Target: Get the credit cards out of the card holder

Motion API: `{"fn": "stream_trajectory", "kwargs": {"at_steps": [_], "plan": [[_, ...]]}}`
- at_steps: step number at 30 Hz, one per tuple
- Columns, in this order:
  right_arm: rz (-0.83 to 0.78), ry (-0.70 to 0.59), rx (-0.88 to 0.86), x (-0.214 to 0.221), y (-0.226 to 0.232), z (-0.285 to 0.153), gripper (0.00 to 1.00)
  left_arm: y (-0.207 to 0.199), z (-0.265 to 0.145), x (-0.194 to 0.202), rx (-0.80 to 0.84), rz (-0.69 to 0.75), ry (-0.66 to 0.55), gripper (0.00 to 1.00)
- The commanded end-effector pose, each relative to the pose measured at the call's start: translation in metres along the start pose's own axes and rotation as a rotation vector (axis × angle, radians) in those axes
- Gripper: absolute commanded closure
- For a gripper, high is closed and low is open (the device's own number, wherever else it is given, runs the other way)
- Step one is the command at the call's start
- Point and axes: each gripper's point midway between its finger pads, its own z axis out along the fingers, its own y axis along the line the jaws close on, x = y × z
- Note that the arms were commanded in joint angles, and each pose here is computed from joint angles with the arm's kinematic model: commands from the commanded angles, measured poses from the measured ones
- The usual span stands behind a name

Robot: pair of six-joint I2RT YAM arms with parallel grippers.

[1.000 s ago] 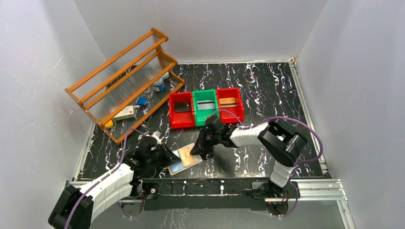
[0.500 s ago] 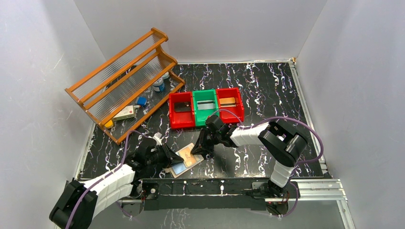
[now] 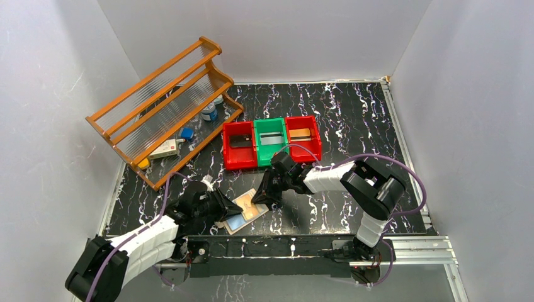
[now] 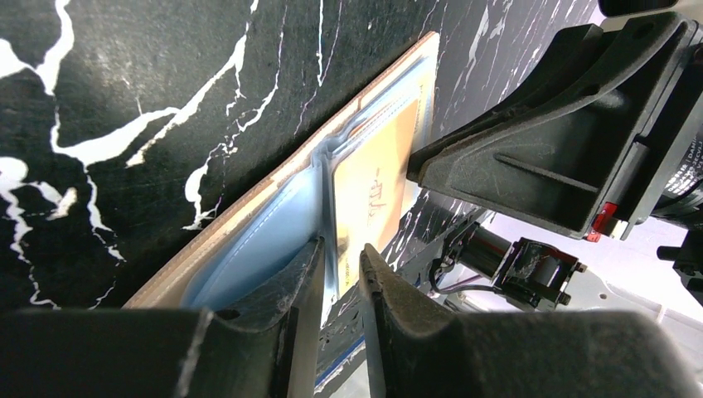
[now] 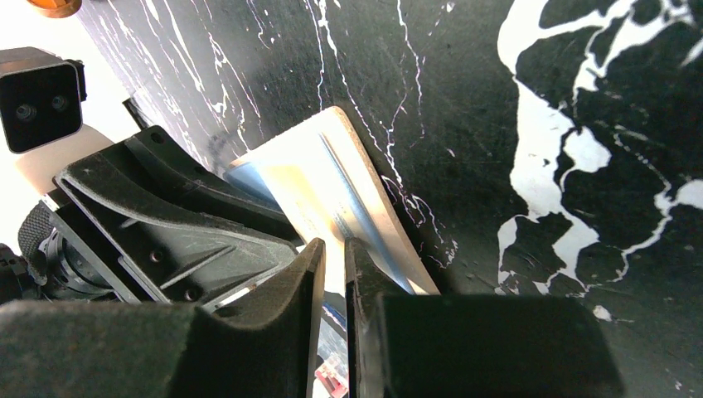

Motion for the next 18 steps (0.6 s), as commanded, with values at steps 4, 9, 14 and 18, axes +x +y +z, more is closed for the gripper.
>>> {"fn": "stream_trajectory", "kwargs": {"at_steps": [4, 9, 14, 18], "plan": [[0.039, 0.002, 0.245, 0.012, -0.071, 0.005, 0.76, -0.014, -0.001, -0.005, 0.032, 0.003, -0.016, 0.82], [0.041, 0.008, 0.246, 0.013, -0.072, 0.006, 0.76, -0.026, -0.004, -0.009, 0.077, 0.013, -0.034, 0.86], [0.042, 0.012, 0.245, 0.013, -0.072, 0.007, 0.76, -0.032, -0.005, -0.007, 0.105, 0.003, -0.024, 0.89], [0.043, 0.013, 0.247, 0.013, -0.073, 0.007, 0.76, -0.033, -0.005, -0.007, 0.109, -0.001, -0.023, 0.9]]}}
